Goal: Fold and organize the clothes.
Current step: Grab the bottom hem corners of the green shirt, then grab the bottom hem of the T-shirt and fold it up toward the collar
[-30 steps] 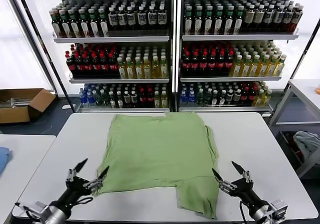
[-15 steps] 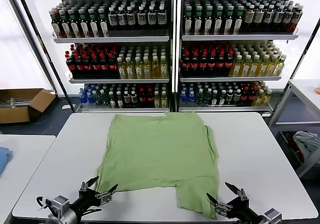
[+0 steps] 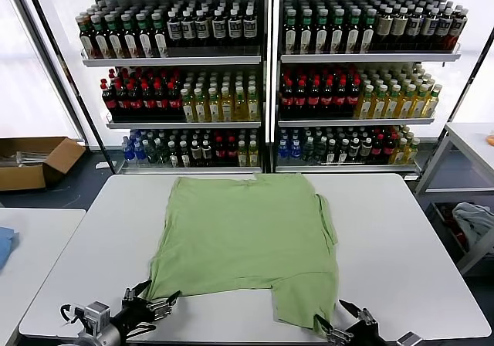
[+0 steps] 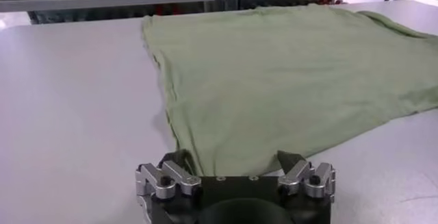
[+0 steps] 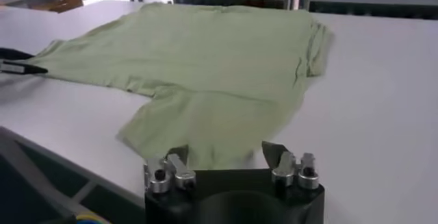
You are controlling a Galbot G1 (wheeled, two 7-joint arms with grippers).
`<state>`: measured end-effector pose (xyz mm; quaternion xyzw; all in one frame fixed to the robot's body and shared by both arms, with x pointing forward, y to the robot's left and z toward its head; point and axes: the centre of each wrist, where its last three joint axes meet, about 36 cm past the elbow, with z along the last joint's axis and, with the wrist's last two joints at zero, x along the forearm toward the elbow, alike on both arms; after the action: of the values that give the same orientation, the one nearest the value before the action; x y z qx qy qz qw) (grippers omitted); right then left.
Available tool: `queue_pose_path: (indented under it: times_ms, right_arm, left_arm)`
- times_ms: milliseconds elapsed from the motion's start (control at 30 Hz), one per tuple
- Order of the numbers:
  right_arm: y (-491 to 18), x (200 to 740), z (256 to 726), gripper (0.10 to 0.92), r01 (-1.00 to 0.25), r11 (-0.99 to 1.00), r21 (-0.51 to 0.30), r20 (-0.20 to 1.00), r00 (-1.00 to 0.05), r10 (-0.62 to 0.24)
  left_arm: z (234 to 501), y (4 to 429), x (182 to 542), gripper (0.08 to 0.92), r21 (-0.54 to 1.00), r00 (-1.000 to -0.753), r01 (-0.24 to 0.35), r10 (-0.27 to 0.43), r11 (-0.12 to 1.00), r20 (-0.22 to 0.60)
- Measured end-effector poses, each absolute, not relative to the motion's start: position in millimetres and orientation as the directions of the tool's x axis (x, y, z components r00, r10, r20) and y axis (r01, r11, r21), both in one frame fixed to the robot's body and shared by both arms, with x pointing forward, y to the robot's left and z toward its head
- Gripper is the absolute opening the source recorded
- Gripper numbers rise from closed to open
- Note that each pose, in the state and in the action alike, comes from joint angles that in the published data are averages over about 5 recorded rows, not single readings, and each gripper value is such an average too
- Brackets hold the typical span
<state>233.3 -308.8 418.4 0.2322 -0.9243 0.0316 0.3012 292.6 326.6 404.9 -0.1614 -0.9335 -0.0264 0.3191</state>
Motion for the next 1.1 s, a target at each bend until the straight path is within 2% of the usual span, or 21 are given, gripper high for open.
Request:
queue_pose_path:
  times_ms: [367, 500, 767, 1100]
  right_arm:
    - [-304.5, 228.9, 409.5, 0.195, -0.448, 0.886, 0.117, 0.561, -0.706, -0.431]
    - [-304.3, 229.4, 406.9, 0.113, -0.453, 0.882, 0.128, 0.541, -0.714, -0.445]
    - [-307.2, 223.9, 410.4, 0.105, -0.490, 0.858, 0.151, 0.462, -0.732, -0.500]
    - [-314.4, 189.7, 420.9, 0.105, -0.545, 0.808, 0.224, 0.382, -0.714, -0.587]
  left_arm:
    - [399.5, 317.4, 282.3, 0.438, -0.056, -0.733, 0.318, 0.283, 0.946, 0.619]
    - [397.9, 318.8, 281.0, 0.325, -0.051, -0.735, 0.310, 0.274, 0.949, 0.620]
    - [401.4, 317.6, 276.2, 0.112, -0.038, -0.750, 0.303, 0.263, 0.952, 0.607]
    - [417.5, 308.2, 256.7, 0.092, -0.009, -0.751, 0.309, 0.250, 0.951, 0.611]
